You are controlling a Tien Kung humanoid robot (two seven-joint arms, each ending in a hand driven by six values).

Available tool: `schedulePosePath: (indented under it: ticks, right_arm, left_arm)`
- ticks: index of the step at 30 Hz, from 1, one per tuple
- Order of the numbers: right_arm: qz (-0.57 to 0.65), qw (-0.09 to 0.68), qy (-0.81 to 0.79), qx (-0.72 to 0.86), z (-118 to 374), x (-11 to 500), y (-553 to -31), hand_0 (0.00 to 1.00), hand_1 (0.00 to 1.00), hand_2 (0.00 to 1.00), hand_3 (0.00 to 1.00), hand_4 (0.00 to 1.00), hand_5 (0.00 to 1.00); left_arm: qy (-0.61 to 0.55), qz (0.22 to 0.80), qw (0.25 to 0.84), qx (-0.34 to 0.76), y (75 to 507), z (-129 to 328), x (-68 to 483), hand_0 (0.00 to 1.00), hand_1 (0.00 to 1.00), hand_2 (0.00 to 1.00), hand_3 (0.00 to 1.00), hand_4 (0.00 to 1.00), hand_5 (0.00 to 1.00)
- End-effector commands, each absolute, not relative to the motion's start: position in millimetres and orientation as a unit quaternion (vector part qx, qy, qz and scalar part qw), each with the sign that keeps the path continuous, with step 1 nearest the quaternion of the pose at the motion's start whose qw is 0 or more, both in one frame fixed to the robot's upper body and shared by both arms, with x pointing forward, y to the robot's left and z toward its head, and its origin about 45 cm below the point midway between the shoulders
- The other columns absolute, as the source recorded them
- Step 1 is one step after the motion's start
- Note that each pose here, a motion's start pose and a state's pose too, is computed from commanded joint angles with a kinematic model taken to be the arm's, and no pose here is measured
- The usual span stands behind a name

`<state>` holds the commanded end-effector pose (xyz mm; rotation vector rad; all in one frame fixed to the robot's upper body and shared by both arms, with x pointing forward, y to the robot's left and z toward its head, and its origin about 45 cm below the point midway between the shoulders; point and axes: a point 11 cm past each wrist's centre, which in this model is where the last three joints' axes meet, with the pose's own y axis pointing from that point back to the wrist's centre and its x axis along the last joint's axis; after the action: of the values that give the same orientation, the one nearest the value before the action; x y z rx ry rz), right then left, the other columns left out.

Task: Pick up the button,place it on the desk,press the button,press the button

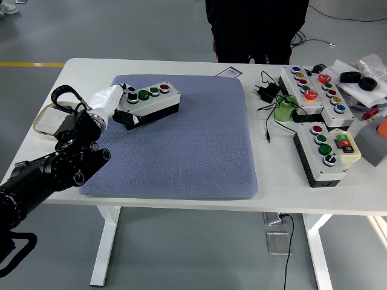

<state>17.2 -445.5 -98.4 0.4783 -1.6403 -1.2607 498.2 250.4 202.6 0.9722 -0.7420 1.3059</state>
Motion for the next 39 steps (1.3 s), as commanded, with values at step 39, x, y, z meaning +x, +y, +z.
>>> schedulePosePath:
  ticks: [39]
  right_arm:
    - [-0.522, 0.482, -0.675, 0.197, -100, 19, -442, 0.643, 0.508, 0.549, 0.590, 0.247, 0.353]
  left_arm:
    - [-0.287, 0.499, 0.758, 0.308, 230, 200, 471, 0.137, 0.125, 0.126, 0.182, 0.319, 0.002]
